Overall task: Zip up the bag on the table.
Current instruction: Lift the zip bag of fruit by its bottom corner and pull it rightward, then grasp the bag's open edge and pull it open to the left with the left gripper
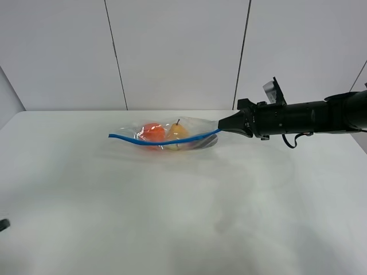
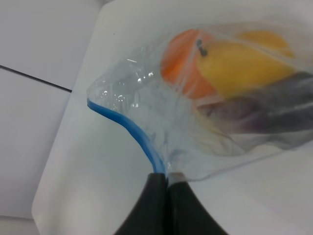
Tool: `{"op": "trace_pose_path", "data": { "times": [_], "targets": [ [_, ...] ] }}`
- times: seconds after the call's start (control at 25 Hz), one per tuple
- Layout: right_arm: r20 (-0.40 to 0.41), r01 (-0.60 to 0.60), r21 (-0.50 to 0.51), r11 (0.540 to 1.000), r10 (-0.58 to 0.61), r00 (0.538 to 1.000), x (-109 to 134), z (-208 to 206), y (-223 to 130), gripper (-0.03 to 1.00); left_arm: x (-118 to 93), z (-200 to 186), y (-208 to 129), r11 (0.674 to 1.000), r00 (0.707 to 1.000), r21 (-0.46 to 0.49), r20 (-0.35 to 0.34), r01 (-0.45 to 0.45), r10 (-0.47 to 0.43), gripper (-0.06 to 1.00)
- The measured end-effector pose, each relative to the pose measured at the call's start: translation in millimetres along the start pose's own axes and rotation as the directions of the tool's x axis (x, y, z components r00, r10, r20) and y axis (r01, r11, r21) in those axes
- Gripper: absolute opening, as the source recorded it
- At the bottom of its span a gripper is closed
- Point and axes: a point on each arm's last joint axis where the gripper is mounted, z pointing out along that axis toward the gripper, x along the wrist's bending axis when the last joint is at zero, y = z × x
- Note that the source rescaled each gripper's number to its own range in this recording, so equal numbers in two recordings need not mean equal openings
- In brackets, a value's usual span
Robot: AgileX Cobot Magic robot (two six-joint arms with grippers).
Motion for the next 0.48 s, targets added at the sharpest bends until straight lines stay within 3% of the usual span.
{"op": "trace_pose_path", "data": {
  "times": [0.2,0.48],
  "targets": [
    [-0.002,-0.001,0.001,1.0,0.001,1.0,0.2,0.0,-0.1,0.0,19.3,32.9,-10.0,0.997,0.997,-0.057,0.054,0.054,-0.051,0.94],
    [-0.001,-0.003,0.002,1.0,0.003,1.0,0.1,0.0,-0.2,0.0,42.3,86.1,-45.3,0.996,0.997,-0.08,0.073,0.034,-0.028,0.94]
  ]
}}
